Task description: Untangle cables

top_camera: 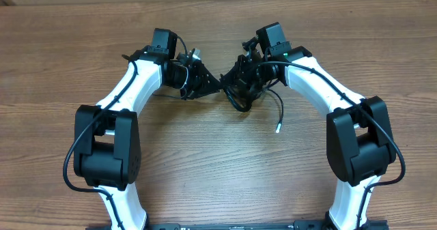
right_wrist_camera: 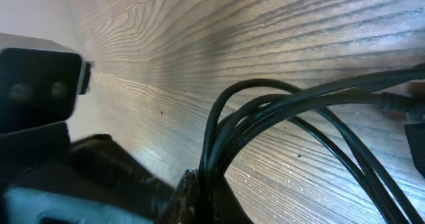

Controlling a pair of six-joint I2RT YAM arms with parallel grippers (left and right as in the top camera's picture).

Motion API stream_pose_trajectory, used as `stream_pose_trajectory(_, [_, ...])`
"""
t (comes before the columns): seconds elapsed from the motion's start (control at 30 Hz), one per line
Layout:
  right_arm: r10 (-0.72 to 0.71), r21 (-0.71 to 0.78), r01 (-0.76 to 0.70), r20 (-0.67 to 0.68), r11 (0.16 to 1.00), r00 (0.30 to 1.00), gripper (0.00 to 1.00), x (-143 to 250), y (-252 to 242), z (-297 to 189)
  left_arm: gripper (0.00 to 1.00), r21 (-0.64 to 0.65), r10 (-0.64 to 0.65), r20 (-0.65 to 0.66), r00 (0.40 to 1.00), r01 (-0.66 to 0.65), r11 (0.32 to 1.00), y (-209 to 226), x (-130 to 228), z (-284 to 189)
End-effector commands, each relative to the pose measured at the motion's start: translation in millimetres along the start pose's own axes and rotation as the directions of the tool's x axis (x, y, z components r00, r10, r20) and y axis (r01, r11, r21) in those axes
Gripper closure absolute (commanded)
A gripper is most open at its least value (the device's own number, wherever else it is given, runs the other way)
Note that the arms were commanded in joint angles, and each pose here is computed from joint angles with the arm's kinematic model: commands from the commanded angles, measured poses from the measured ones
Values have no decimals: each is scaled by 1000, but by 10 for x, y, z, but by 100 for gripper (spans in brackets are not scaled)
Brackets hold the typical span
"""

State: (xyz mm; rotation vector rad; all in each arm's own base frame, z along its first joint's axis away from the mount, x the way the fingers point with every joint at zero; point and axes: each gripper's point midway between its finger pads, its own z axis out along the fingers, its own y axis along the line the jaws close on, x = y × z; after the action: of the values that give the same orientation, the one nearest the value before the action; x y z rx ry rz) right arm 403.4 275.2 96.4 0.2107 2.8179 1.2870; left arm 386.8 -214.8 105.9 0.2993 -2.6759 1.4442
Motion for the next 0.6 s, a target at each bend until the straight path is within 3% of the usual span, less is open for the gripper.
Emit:
stream_pose_trajectory(0.0, [-51,-27,52,20,998,998,96,19,199,-108,84,85,62,-47,997,-57,995,-188,92,18])
stream_pose_trajectory(0.13, [-49,-6,50,35,999,998,96,-8,162,-108,80,60,18,-62,998,-15,998,-133,136,19])
stream_pose_trajectory(0.37, [-52,5,52,38,999,998,96,-1,157,-92,51,-155,-66,32,997,70,985,226,39,53])
stream_pose_trajectory(0.5, [-62,6,62,28,998,998,96,47,190,-50,51,-143,-58,43,997,64,988,134,21,144])
stream_pose_trajectory(0.57, [-58,15,58,28,998,998,96,52,173,-48,59,-143,-58,40,998,63,988,119,33,167])
